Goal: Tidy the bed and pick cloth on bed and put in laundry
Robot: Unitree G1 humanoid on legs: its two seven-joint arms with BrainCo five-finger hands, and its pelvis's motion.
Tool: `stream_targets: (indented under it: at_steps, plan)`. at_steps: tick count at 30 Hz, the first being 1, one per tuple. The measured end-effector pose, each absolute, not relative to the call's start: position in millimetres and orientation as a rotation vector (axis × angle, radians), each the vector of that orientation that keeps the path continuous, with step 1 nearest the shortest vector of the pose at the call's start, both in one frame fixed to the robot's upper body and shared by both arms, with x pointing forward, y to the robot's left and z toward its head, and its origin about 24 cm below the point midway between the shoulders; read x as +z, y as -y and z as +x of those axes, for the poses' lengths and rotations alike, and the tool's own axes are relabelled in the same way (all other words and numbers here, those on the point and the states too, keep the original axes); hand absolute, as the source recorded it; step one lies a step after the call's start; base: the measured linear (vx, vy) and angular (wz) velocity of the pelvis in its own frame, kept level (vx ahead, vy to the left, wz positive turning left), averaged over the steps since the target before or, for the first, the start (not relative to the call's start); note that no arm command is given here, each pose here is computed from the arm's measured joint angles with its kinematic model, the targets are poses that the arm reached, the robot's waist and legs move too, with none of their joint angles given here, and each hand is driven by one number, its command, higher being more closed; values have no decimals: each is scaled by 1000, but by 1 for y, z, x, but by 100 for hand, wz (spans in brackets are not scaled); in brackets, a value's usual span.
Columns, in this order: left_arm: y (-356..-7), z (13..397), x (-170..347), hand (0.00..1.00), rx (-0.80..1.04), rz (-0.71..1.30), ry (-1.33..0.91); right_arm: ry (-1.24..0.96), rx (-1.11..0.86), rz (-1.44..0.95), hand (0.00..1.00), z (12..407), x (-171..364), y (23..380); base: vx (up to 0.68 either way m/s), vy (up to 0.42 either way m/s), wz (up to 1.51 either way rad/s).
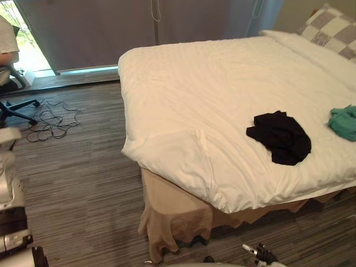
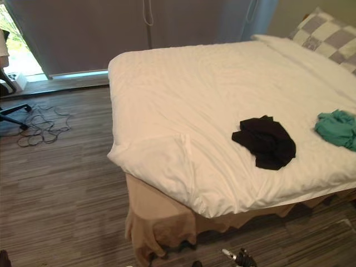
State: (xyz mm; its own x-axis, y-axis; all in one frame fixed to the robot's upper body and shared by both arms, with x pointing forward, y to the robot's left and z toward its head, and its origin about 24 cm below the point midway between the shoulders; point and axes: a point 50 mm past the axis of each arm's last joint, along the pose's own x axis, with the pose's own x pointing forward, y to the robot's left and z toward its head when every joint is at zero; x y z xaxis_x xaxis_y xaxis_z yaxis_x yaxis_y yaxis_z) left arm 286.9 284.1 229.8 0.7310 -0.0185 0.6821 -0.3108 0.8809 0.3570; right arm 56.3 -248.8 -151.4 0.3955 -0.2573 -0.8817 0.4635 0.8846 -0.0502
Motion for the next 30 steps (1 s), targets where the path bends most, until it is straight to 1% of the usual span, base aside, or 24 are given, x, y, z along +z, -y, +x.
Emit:
stream_targets:
  at_steps: [2,3,5,9,11,13,15,16,19,23,27,30]
  plan:
    - [-254,311,199,0,72,529,600,-1089,-471,216,0,49,-153,248,-8,-40,-29]
    - [-247,317,188,0,51,538,554,-1093,-475,216,0,47,-153,247,15,-51,-48]
    - [-222,335,148,0,-8,583,370,-1101,-476,228,0,46,-155,241,-12,-58,-51]
    - [-201,344,92,0,-60,659,133,-1114,-473,230,0,42,-157,233,-58,-76,-34]
    - [-200,350,86,0,-50,702,83,-1095,-444,218,0,50,-157,230,-121,-60,-31]
    - [-203,362,96,0,-5,751,82,-1054,-394,200,0,67,-155,224,-207,-67,-22]
    - [-202,376,118,0,42,809,118,-986,-336,177,0,92,-149,218,-229,-94,-7]
    - [-204,384,128,100,64,867,106,-940,-314,173,0,108,-145,216,-182,-84,-3]
    - [-206,392,136,100,89,948,63,-854,-285,163,0,133,-134,215,-101,-67,1]
    - [-206,396,141,100,84,1043,30,-831,-271,144,0,138,-130,217,-17,-17,9]
    - [-202,399,140,100,6,1192,-27,-799,-260,154,0,148,-126,217,7,24,9]
    - [-199,396,125,100,-31,1205,-63,-792,-261,191,0,149,-126,217,6,29,13]
